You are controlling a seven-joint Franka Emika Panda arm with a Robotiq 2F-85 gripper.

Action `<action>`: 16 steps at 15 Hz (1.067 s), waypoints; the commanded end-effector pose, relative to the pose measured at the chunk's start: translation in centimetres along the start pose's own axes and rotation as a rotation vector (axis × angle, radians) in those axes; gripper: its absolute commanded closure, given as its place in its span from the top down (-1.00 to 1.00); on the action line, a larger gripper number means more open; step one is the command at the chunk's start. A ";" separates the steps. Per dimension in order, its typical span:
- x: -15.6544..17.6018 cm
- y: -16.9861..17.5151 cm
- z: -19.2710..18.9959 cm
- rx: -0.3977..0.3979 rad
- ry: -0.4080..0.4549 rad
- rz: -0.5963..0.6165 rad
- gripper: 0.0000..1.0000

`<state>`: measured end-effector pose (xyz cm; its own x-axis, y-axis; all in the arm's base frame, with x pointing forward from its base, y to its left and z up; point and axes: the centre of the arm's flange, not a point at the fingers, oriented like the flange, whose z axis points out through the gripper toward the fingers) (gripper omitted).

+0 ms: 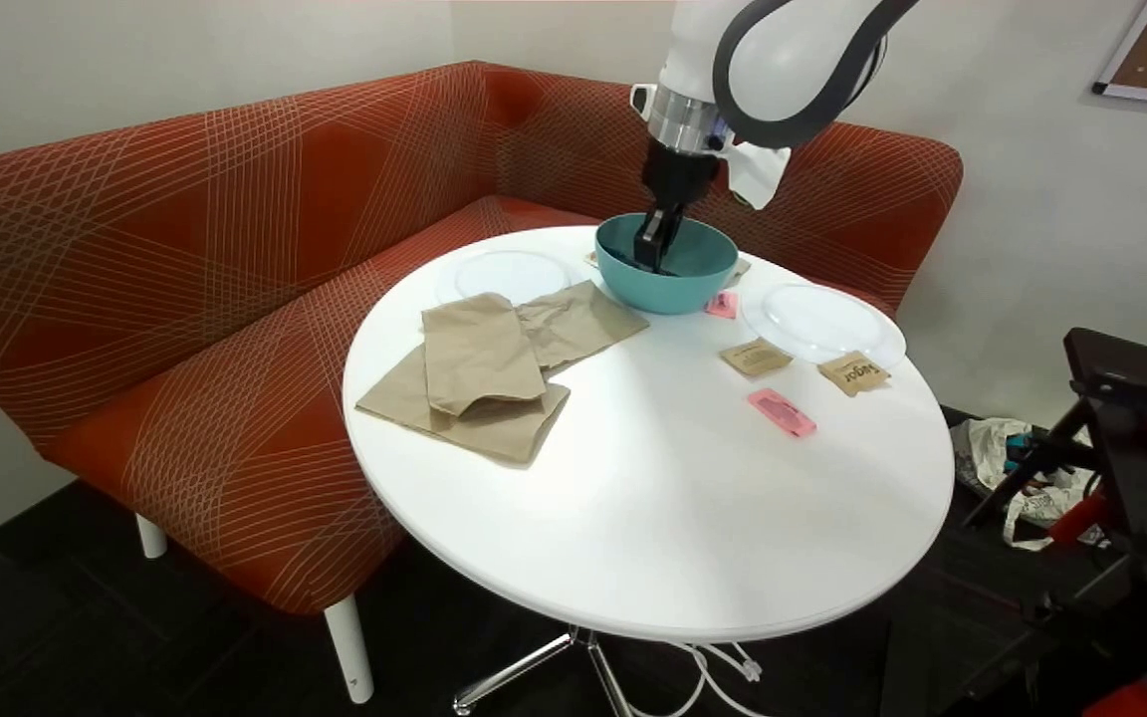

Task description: Remove the pen from the teal bowl and put it on the table

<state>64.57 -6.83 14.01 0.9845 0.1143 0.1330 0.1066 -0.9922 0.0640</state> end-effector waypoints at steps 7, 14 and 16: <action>0.4 0.9 -13.6 -0.035 0.170 0.063 -0.94; -1.6 -5.6 -22.3 0.045 0.258 0.011 -0.94; -2.6 -9.0 -22.9 0.083 0.249 -0.020 -0.94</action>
<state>61.46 -0.64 34.52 0.9185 0.1176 0.3775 0.1146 -0.9929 0.0303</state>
